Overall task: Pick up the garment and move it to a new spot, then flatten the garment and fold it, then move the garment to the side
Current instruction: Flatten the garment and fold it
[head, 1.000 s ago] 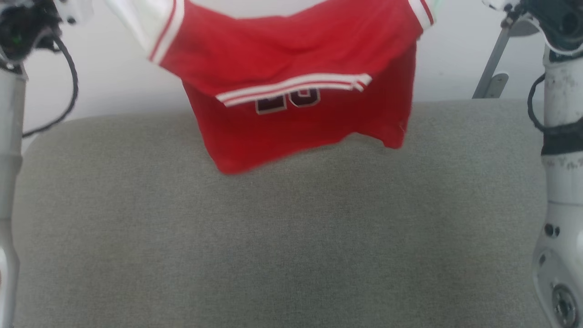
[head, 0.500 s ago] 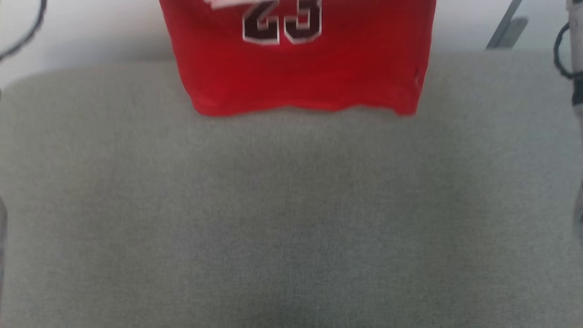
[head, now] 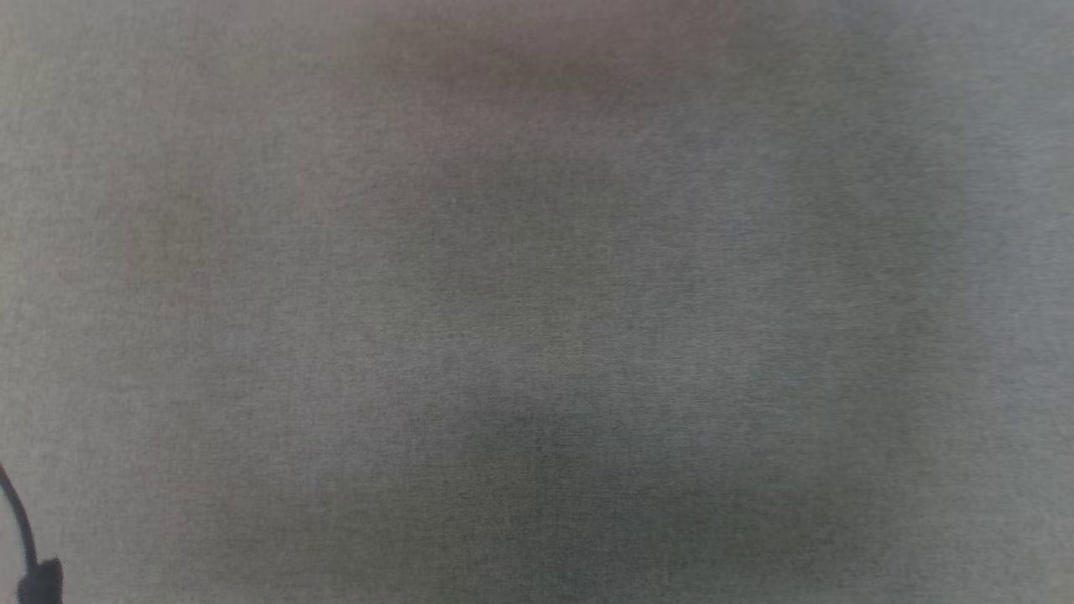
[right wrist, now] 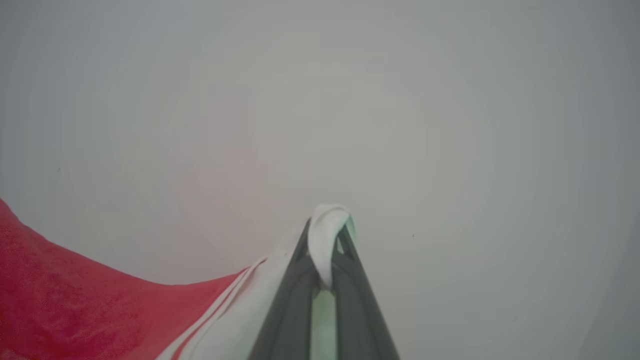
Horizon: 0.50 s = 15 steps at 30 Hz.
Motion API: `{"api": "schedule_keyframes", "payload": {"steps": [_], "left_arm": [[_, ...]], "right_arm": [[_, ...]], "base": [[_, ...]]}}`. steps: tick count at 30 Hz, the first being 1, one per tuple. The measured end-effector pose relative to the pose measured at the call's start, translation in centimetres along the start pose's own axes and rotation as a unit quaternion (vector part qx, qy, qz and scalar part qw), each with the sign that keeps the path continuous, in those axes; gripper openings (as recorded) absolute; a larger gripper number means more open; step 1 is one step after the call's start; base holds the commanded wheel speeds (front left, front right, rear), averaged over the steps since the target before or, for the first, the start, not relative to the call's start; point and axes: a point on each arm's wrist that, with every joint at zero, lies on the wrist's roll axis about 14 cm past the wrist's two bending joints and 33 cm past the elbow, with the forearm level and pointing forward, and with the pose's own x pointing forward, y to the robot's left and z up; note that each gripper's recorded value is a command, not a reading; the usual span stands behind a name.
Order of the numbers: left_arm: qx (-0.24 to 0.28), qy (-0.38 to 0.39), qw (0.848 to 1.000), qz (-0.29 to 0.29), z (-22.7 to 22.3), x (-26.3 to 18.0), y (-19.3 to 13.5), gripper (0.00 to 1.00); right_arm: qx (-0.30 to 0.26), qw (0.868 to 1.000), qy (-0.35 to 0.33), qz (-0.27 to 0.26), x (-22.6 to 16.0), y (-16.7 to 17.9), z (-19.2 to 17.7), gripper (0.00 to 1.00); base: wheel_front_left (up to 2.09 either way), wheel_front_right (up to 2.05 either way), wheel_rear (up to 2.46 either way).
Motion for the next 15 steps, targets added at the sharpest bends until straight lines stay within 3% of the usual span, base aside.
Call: {"api": "schedule_keyframes", "payload": {"steps": [4, 8, 15], "left_arm": [[0.006, 0.067, 0.998, 0.005, -5.3, -1.8, 0.5, 0.0], [-0.007, 0.177, 0.984, 0.007, -11.4, -5.2, 0.2, 0.0], [-0.05, 0.367, 0.928, 0.03, -18.4, -13.1, 0.5, 0.0]], "right_arm": [[0.033, 0.998, 0.059, 0.004, -1.1, 1.2, -5.1, 0.0], [0.088, 0.985, 0.145, 0.004, -3.7, 2.6, -10.1, 0.0], [0.16, 0.949, 0.272, 0.026, -9.2, 5.1, -14.5, 0.0]], "base": [[0.0, 0.0, 0.0], [0.0, 0.0, 0.0], [0.0, 0.0, 0.0]]}}
